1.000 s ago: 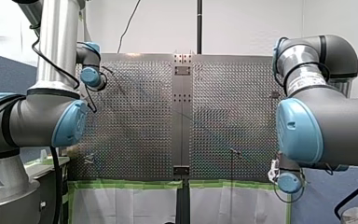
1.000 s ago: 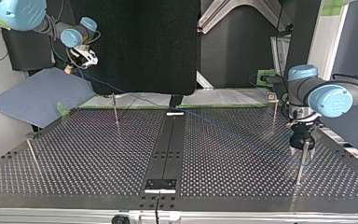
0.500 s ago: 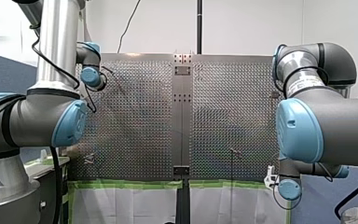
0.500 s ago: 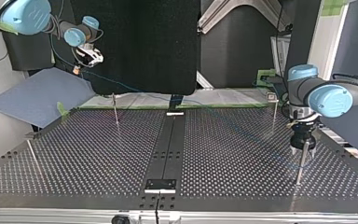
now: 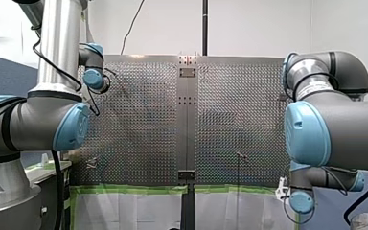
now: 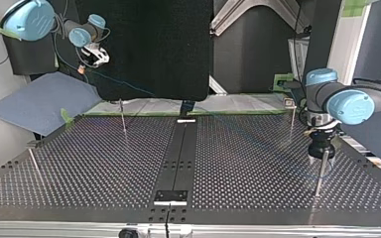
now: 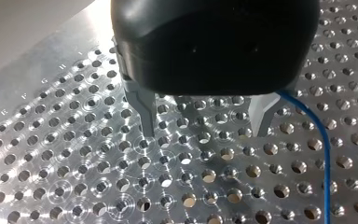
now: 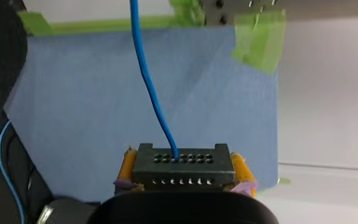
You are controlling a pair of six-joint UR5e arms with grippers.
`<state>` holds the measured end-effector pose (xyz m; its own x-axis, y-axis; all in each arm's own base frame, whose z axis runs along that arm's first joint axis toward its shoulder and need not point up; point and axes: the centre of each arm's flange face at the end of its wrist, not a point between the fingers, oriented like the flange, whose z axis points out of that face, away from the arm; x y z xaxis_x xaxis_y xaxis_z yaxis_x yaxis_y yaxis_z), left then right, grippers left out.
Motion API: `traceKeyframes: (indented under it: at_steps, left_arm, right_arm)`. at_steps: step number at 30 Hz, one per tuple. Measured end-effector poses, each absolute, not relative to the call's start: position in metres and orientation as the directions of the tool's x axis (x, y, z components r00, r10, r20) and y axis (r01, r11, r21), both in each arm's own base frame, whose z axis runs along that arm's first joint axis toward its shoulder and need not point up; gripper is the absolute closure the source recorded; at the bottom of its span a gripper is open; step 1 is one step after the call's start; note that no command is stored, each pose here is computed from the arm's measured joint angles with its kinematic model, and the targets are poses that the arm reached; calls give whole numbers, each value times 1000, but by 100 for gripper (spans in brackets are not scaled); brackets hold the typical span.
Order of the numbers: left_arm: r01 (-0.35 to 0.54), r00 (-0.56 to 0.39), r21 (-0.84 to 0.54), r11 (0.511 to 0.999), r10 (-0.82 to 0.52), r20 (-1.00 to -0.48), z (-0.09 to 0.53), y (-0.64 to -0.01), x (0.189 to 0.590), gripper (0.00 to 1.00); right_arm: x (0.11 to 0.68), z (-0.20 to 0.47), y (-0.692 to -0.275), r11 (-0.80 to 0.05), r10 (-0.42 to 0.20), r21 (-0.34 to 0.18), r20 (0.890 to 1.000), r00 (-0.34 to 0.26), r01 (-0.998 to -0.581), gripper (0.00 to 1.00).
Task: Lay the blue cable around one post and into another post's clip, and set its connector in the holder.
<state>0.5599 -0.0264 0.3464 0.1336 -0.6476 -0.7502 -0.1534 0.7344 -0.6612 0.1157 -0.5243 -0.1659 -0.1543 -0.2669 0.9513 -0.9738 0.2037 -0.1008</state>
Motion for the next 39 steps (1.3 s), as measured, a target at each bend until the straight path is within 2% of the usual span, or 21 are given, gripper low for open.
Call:
traceKeyframes:
  at_steps: [9, 12, 17, 24, 27, 33, 39]
  left_arm:
    - [-152, 132, -661, 735, -648, -750, 346, -28, 560, 0]
    - [-152, 131, -661, 735, -648, -750, 346, -28, 560, 0]
    - [-150, 128, -661, 735, -649, -750, 346, -30, 559, 0]
    - [-149, 126, -661, 735, -649, -750, 346, -31, 559, 0]
    - [-150, 125, -661, 735, -650, -750, 346, -32, 559, 0]
    - [-177, 124, -666, 725, -654, -746, 338, -30, 555, 0]
    - [-165, 116, -697, 698, -688, -716, 320, -30, 548, 0]
  right_arm:
    - [104, -195, -517, 239, -310, -80, 938, -154, -968, 100]
    - [104, -200, -515, 237, -316, -73, 937, -148, -969, 100]
    - [110, -201, -518, 206, -319, -53, 940, -118, -977, 100]
    - [127, -197, -522, 110, -332, -14, 942, -50, -994, 100]
    - [134, -189, -527, 70, -323, -8, 946, -30, -998, 100]
    - [148, -167, -536, 18, -308, -25, 951, -29, -1000, 100]
    - [154, -145, -547, 8, -276, -47, 960, -48, -999, 100]
